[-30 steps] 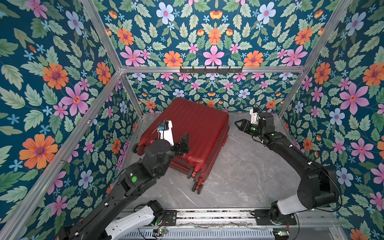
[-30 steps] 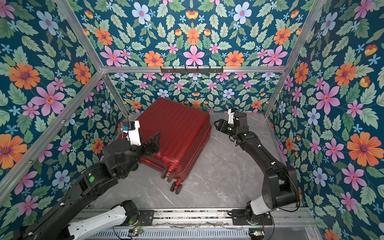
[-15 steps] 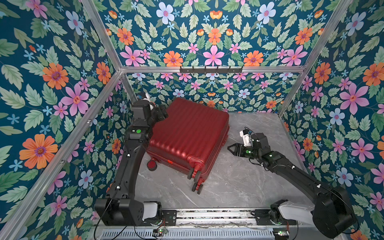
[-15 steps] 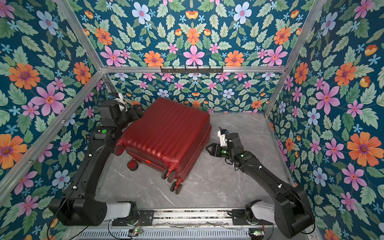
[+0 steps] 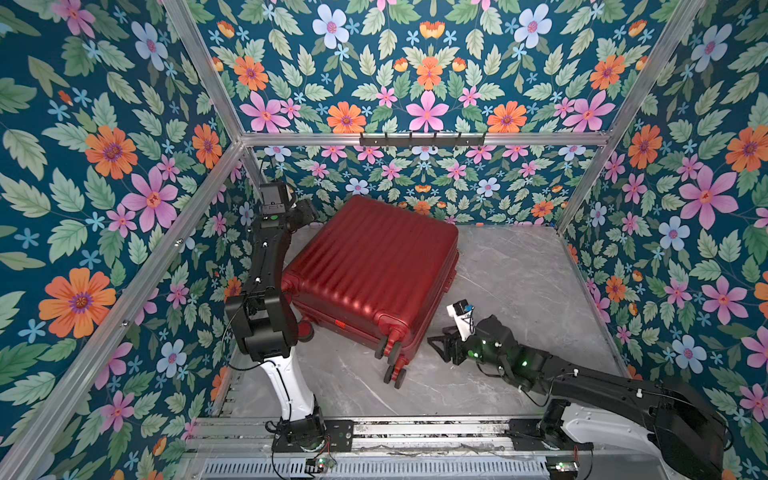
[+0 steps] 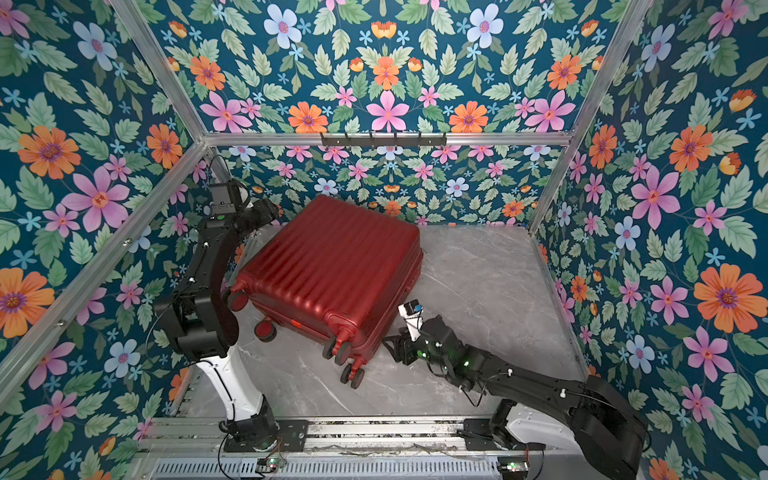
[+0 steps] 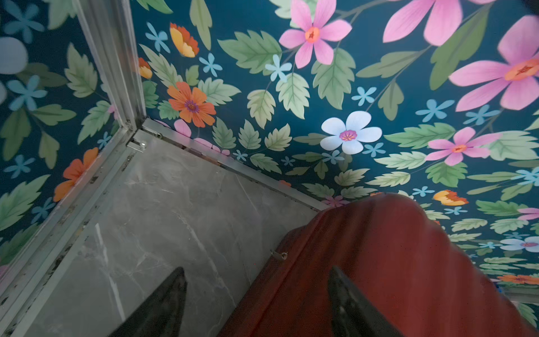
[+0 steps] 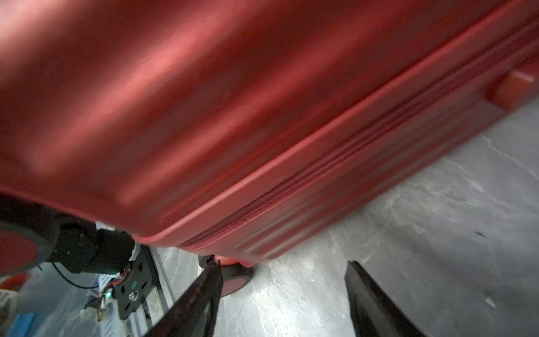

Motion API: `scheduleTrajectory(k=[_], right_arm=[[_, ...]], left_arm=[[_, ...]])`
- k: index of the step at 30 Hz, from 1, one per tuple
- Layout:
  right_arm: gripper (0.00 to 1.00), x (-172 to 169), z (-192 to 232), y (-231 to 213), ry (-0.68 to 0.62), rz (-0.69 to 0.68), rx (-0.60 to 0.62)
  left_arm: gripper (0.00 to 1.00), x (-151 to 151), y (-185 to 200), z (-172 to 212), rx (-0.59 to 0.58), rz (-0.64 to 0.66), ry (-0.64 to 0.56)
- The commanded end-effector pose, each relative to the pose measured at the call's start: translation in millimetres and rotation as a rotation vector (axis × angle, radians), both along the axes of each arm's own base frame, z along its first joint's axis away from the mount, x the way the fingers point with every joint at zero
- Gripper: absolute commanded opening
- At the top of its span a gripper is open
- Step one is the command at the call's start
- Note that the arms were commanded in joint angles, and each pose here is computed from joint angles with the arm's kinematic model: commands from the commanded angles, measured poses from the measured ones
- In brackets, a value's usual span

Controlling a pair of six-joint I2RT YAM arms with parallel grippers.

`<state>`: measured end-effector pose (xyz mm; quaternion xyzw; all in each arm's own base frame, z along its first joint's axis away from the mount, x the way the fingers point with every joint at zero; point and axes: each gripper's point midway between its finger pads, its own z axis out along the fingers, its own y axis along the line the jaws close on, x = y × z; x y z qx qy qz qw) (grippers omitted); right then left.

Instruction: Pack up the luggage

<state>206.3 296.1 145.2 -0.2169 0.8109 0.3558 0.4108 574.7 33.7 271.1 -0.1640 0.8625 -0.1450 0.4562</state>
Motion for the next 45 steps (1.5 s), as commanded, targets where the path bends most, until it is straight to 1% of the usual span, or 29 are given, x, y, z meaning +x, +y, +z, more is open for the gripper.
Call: scheduleTrajectory(k=[1, 3, 5, 8, 10, 15, 19, 21, 24, 27, 29, 31, 33, 36, 38, 41, 43, 45], right_arm=[[0.68, 18, 28, 10, -0.189, -0.079, 0.058], [0.67, 17, 28, 21, -0.197, -0.058, 0.074], [0.67, 11, 32, 36, -0.236, -0.014, 0.097], [0.67, 1, 37, 61, -0.326, 0.043, 0.068], [0.67, -5, 36, 78, -0.349, 0.082, 0.054], [0.67, -16, 38, 111, -0.392, 0.128, 0.071], [0.67, -12, 35, 123, -0.39, 0.104, 0.054], [0.67, -1, 32, 122, -0.389, 0.044, 0.019], [0.68, 14, 29, 119, -0.397, -0.035, -0.05], [0.68, 16, 30, 120, -0.418, -0.032, -0.083], [0.68, 14, 34, 118, -0.435, -0.02, -0.071], [0.68, 7, 38, 114, -0.449, 0.008, -0.049], [0.68, -3, 47, 110, -0.461, 0.053, -0.02], [0.69, -17, 59, 100, -0.453, 0.116, -0.021], [0.7, -22, 70, 87, -0.439, 0.126, -0.047], [0.72, -21, 94, 62, -0.464, 0.102, -0.085], [0.73, -15, 115, 40, -0.465, 0.075, -0.066], [0.74, 3, 138, 9, -0.444, 0.006, -0.029]], left_arm=[[0.76, -3, -14, -24, -0.03, -0.073, 0.08], [0.76, -2, -25, -35, -0.059, -0.113, 0.109], [0.75, 0, -40, -44, -0.084, -0.162, 0.132], [0.75, 2, -67, -52, -0.118, -0.237, 0.147], [0.74, 3, -87, -56, -0.144, -0.292, 0.155], [0.74, 5, -137, -64, -0.184, -0.404, 0.17], [0.74, 5, -179, -78, -0.208, -0.479, 0.198], [0.74, 3, -204, -84, -0.219, -0.522, 0.205], [0.74, 0, -246, -80, -0.241, -0.587, 0.173], [0.75, 2, -277, -58, -0.272, -0.615, 0.095], [0.75, 1, -295, -31, -0.301, -0.634, 0.024], [0.76, -1, -303, -1, -0.303, -0.632, -0.052], [0.78, -6, -300, 33, -0.296, -0.61, -0.134], [0.78, -18, -284, 84, -0.275, -0.552, -0.256], [0.79, -30, -270, 120, -0.24, -0.507, -0.329], [0.77, -58, -253, 157, -0.177, -0.457, -0.391], [0.77, -83, -250, 172, -0.126, -0.448, -0.422], [0.77, -111, -249, 175, -0.067, -0.432, -0.426]])
